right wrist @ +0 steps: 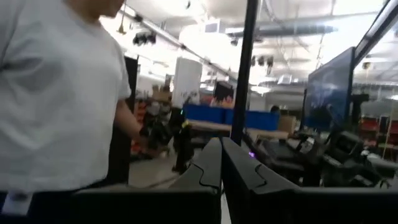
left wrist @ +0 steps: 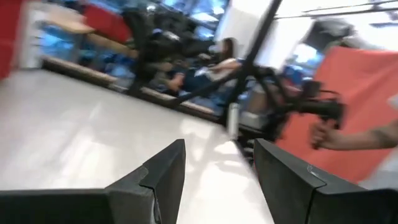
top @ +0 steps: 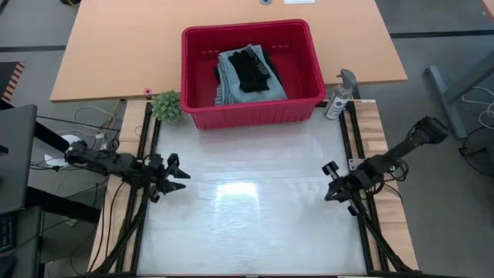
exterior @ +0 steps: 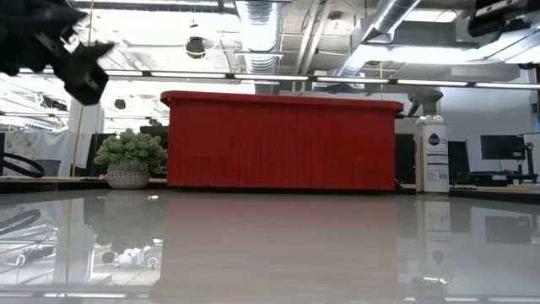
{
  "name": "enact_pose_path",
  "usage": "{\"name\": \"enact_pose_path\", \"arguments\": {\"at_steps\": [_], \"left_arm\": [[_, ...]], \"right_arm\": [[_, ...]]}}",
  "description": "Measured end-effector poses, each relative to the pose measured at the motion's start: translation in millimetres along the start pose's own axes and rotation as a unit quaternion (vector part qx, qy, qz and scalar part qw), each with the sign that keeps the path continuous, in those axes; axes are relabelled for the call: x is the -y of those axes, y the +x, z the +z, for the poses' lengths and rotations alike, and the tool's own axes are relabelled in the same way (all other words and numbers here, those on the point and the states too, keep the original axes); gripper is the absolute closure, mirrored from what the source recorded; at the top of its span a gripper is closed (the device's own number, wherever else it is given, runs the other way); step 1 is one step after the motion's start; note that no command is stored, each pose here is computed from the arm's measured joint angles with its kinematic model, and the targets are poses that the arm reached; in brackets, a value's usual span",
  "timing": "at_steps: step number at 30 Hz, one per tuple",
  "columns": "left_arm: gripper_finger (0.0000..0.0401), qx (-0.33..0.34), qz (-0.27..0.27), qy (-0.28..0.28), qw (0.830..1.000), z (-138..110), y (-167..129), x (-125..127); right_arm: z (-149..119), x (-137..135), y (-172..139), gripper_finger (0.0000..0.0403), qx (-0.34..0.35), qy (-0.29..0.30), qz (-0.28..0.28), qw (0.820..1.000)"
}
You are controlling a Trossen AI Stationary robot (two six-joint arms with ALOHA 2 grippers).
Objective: Fold Laundry from Bin
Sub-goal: Return to Home Position
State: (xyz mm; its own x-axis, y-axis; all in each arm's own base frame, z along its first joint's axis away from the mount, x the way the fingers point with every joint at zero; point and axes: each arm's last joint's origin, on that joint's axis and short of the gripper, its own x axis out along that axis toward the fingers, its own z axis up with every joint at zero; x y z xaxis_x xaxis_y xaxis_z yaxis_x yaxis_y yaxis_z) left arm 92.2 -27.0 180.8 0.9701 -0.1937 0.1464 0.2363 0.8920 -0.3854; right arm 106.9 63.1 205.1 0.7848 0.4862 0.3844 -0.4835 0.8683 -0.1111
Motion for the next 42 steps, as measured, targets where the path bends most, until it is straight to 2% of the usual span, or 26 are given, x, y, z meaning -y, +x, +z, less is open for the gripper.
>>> {"name": "enact_pose_path", "arguments": {"at_steps": [5, 11, 18, 24, 30, 36, 42], "left_arm": [[0.0223, -0.013, 0.044, 0.047, 0.998, -4, 0, -4], [0.0223, -0.044, 0.017, 0.073, 0.996, -9, 0, -4], [0.0223, -0.064, -0.016, 0.060, 0.996, -11, 0, -2], [0.0223, -0.065, -0.014, 0.020, 0.998, -12, 0, -2], [0.0223, -0.066, -0.014, 0.017, 0.998, -12, 0, -3], [0.0223, -0.066, -0.014, 0.016, 0.998, -12, 0, -3], [0.0223, -0.066, -0.014, 0.016, 0.998, -12, 0, -3]], "right_arm": [[-13, -1, -1, 0.0370, -0.066, -0.002, 0.007, 0.998], [-30, -2, -4, 0.0370, -0.155, -0.038, 0.002, 0.987], [-41, -2, -7, 0.0370, -0.213, -0.041, 0.000, 0.976], [-51, -3, -13, 0.0370, -0.270, -0.040, 0.009, 0.962], [-59, -4, -18, 0.0370, -0.319, -0.039, 0.017, 0.947], [-64, -5, -22, 0.0370, -0.349, -0.039, 0.023, 0.936], [-65, -5, -23, 0.0370, -0.356, -0.038, 0.024, 0.933]]}}
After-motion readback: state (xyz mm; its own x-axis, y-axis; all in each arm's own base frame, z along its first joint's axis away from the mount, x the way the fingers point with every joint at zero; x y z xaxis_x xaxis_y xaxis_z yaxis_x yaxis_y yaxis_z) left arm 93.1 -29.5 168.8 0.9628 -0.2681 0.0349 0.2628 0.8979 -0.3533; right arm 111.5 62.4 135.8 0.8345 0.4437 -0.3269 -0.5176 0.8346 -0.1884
